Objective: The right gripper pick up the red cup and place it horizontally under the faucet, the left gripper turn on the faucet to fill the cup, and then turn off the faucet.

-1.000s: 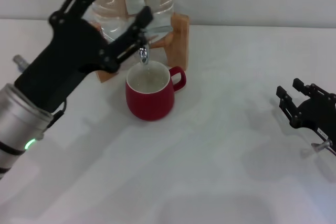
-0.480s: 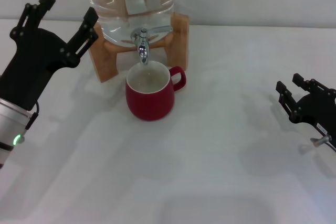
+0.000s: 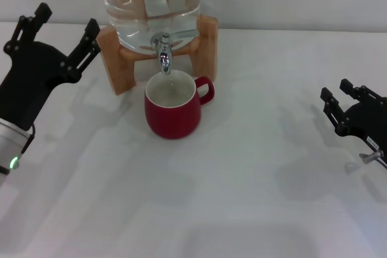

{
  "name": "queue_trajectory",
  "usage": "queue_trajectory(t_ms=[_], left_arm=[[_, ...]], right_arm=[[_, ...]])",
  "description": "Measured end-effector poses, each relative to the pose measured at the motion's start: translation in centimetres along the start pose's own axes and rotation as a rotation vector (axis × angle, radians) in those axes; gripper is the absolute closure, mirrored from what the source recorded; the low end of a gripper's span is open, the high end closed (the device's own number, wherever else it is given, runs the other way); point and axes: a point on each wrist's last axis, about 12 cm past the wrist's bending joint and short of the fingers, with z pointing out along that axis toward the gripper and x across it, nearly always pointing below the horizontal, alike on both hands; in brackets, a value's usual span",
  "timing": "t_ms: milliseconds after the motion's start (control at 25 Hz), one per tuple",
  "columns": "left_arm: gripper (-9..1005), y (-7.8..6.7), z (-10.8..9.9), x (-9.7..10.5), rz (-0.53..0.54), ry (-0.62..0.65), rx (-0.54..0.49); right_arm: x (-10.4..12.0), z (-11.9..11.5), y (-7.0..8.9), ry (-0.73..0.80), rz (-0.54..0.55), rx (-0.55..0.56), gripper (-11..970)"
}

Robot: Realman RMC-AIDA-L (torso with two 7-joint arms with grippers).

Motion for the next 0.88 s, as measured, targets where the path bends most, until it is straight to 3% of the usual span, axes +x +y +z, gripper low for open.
queue_trajectory(t_ms=[880], left_arm=[[121, 0.2, -4.6, 1.7, -0.001, 0.080, -0.065]], right_arm=[[-0.1, -0.2, 0.4, -0.022, -0.011, -0.021, 480]])
